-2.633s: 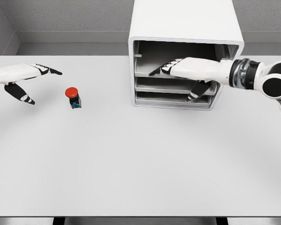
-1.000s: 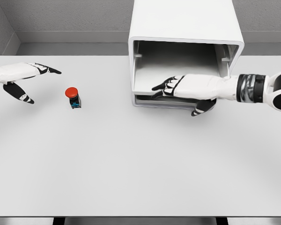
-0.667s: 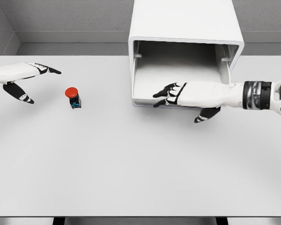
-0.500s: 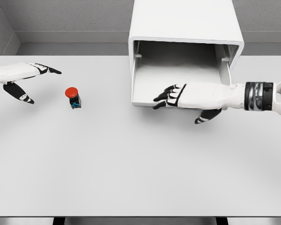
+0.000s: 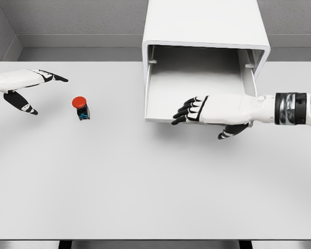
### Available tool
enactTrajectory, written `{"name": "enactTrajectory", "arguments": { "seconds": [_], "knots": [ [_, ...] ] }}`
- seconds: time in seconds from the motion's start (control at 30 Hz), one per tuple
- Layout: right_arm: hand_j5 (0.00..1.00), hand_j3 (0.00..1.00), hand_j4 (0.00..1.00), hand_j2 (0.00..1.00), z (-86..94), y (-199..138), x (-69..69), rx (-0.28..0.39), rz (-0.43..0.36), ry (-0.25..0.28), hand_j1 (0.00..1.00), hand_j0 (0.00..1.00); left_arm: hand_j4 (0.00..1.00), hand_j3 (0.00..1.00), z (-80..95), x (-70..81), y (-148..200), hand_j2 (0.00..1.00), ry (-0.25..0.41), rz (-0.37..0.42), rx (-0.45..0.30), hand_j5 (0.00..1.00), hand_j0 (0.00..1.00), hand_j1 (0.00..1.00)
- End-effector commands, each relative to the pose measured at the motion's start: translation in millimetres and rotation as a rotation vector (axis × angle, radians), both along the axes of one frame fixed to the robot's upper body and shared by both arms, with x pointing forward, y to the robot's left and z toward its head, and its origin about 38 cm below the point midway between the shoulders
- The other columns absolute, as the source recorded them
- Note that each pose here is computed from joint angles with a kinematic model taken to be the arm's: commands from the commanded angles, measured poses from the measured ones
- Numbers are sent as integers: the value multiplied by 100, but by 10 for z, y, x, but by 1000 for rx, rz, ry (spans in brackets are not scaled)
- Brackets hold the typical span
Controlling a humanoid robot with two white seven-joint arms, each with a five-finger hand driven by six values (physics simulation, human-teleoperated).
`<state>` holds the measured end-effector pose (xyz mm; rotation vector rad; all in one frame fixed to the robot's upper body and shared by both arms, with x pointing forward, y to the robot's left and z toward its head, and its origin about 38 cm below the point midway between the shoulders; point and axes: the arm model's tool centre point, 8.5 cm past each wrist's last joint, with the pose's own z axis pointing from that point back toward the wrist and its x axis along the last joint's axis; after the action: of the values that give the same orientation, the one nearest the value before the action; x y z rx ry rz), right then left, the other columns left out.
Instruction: Slide open multi-storey tabletop storage cabinets and put open load switch and slide close multi-storey tabletop storage cabinets
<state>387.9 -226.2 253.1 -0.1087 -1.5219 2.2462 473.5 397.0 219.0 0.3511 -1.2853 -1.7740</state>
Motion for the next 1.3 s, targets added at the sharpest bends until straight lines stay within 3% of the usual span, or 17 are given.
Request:
{"name": "enactTrajectory", "arguments": {
  "seconds": [0.0,0.13,0.23,0.37,0.6,0.73,1.1,1.17,1.27],
  "knots": [
    [100,100,100,100,36,-36,-6,1,-1,-7,100,100,100,100,6,2,-1,100,0,3,-7,100,100,100],
    [100,100,100,100,145,-162,-34,10,0,-44,100,100,100,100,-1,3,-10,100,1,1,-8,100,100,100],
    [100,100,100,100,151,-145,-44,14,6,-44,100,100,100,100,-12,6,-21,100,3,0,-9,100,100,100],
    [100,100,100,100,161,-119,-98,23,70,-58,100,100,100,100,-13,6,-21,100,3,0,-7,100,100,100],
    [100,100,100,100,165,-126,-102,22,69,-58,100,100,100,100,-34,13,-56,100,7,-7,-7,100,100,100],
    [100,100,100,100,160,-131,-104,21,68,-56,100,100,100,100,-188,118,-476,100,8,-75,-16,100,100,100],
    [100,100,100,100,147,-201,-115,11,54,-48,100,100,100,100,-278,162,-704,100,15,-118,8,100,100,100],
    [100,100,100,100,254,-234,-93,31,43,-69,100,100,100,100,-285,162,-713,100,16,-120,9,100,100,100],
    [100,100,100,100,281,-274,-104,43,37,-59,100,100,100,100,-285,162,-713,100,16,-120,9,100,100,100]
  ]
}}
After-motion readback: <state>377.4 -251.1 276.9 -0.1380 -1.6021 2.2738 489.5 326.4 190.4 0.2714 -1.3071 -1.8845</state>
